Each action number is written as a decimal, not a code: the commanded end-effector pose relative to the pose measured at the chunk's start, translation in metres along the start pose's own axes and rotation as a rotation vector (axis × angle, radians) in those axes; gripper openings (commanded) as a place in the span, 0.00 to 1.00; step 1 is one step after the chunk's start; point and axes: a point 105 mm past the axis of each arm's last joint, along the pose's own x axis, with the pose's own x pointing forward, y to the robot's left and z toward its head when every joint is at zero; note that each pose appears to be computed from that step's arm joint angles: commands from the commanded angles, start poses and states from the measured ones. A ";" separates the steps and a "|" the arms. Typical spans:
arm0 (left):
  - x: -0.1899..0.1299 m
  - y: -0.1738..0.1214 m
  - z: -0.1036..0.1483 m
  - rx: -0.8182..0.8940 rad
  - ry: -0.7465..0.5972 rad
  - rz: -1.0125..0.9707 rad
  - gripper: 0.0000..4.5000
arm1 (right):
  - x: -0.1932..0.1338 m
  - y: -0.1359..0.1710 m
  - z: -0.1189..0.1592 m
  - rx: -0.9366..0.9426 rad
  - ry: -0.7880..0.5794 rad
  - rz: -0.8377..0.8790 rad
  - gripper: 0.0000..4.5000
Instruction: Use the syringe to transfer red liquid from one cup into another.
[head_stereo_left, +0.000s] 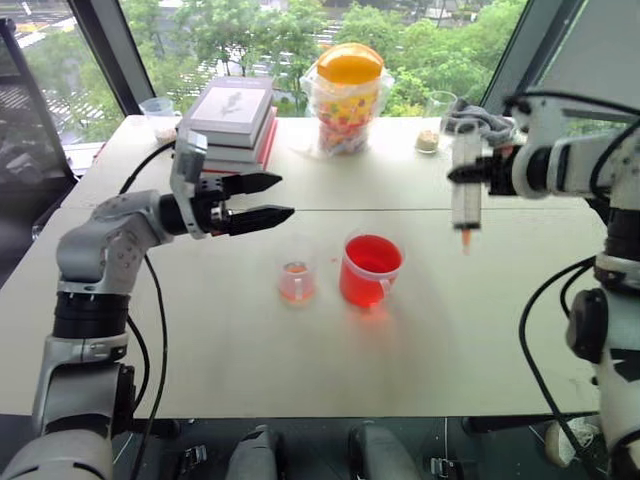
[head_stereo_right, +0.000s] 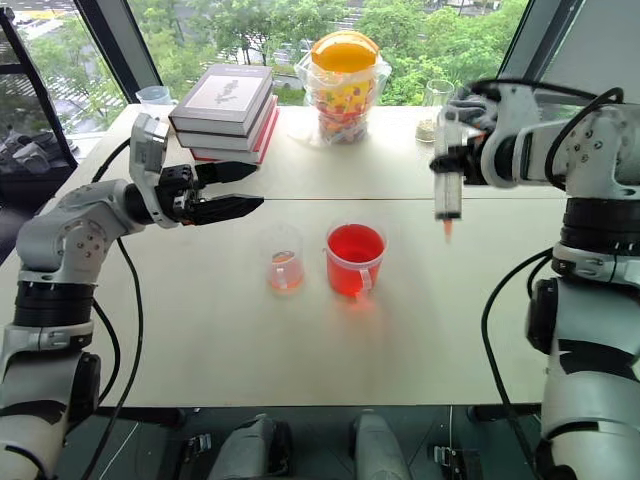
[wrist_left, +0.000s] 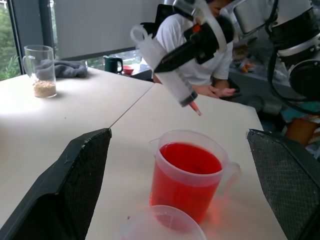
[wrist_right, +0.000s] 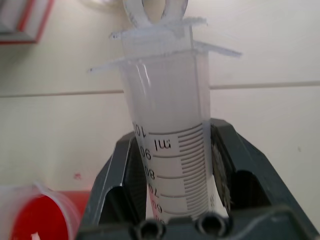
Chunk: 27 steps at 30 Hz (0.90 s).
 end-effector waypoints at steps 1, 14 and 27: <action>0.004 -0.009 0.005 0.052 -0.015 -0.029 0.99 | 0.006 -0.002 -0.018 0.008 0.105 0.038 0.32; 0.008 -0.022 -0.001 0.054 0.018 -0.044 1.00 | 0.051 -0.020 -0.092 0.129 0.362 0.003 0.43; 0.011 -0.034 -0.005 0.026 0.077 -0.095 1.00 | -0.021 -0.006 -0.045 -0.196 0.065 0.079 0.99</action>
